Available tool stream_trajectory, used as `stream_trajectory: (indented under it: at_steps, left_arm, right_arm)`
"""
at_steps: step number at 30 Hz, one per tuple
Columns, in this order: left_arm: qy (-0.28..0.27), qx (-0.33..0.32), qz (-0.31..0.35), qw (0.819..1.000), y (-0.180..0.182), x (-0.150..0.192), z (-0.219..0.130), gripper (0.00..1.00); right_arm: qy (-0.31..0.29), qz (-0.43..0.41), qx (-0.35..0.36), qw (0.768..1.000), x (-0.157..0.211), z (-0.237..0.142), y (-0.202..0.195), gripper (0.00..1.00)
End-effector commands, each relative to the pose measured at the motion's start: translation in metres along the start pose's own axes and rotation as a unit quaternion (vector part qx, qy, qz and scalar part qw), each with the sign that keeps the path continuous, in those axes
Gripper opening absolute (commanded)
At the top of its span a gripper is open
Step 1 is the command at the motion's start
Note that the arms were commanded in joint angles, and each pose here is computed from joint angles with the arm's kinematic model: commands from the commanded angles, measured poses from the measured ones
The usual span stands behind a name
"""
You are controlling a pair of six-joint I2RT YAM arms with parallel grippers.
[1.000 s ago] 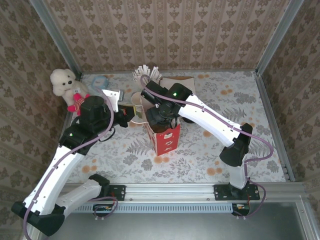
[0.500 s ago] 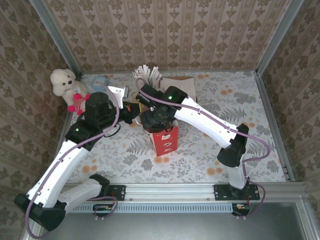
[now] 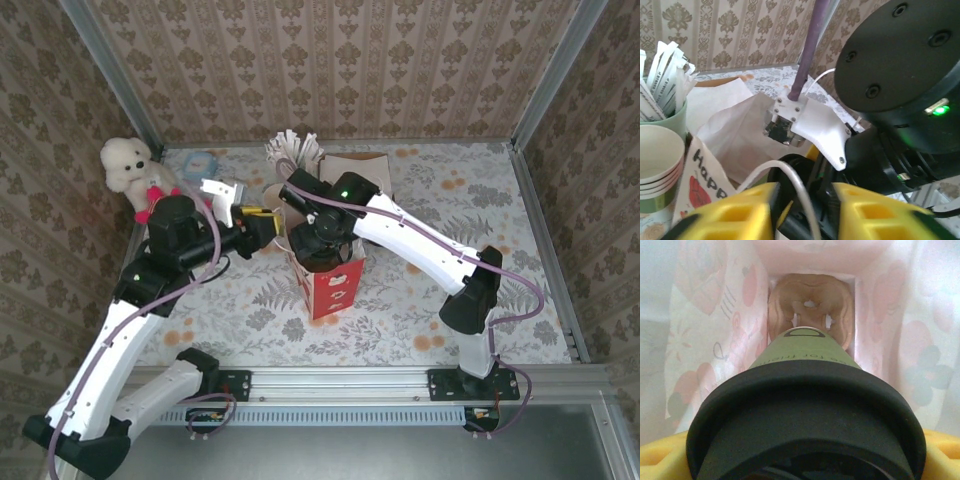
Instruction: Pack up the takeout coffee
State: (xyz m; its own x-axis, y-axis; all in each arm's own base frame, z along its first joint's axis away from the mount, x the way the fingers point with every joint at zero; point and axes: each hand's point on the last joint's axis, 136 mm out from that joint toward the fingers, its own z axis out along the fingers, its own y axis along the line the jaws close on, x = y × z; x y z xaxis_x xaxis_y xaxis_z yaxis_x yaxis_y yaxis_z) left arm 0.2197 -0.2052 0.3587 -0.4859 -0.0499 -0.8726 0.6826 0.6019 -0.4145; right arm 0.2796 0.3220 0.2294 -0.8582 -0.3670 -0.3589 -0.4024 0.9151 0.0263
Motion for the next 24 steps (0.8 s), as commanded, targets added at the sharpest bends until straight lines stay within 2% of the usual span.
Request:
stream_trajectory:
  at_steps: [1, 2, 5, 7, 8, 12, 15, 19, 24]
  left_arm:
    - [0.019, -0.040, -0.002, 0.999, 0.014, -0.001, -0.005, 0.70]
    - [0.019, -0.065, -0.008, 0.998, 0.026, -0.004, -0.011, 0.80]
    - [-0.005, -0.137, -0.041, 0.990, 0.062, -0.020, -0.033, 0.91]
    - [-0.014, -0.187, -0.076, 0.979, 0.093, -0.026, -0.043, 0.93]
    - [-0.008, -0.189, -0.084, 0.978, 0.101, -0.028, -0.040, 0.92]
    - [0.016, -0.129, -0.045, 0.990, 0.104, -0.040, -0.006, 0.90]
    - [0.066, -0.098, 0.011, 0.993, 0.100, -0.040, 0.024, 0.89]
    - [0.172, -0.075, 0.104, 0.977, 0.088, -0.016, 0.062, 0.88]
    - [0.237, -0.047, 0.128, 0.962, 0.092, -0.002, 0.091, 0.81]
  right_arm:
    - [0.007, -0.045, -0.016, 0.999, 0.009, -0.014, -0.001, 0.57]
    - [0.011, -0.053, -0.014, 0.998, 0.013, -0.015, -0.003, 0.57]
    - [0.015, -0.073, -0.009, 0.997, 0.020, -0.021, -0.009, 0.57]
    - [0.013, -0.088, -0.013, 0.996, 0.024, -0.024, -0.011, 0.58]
    - [0.012, -0.095, -0.015, 0.995, 0.025, -0.025, -0.012, 0.58]
    - [0.016, -0.125, -0.018, 0.992, 0.030, -0.025, -0.013, 0.58]
    - [0.020, -0.142, -0.019, 0.989, 0.031, -0.022, -0.012, 0.58]
    - [0.020, -0.146, -0.018, 0.989, 0.030, -0.020, -0.011, 0.58]
    - [0.018, -0.140, -0.021, 0.990, 0.030, -0.020, -0.011, 0.58]
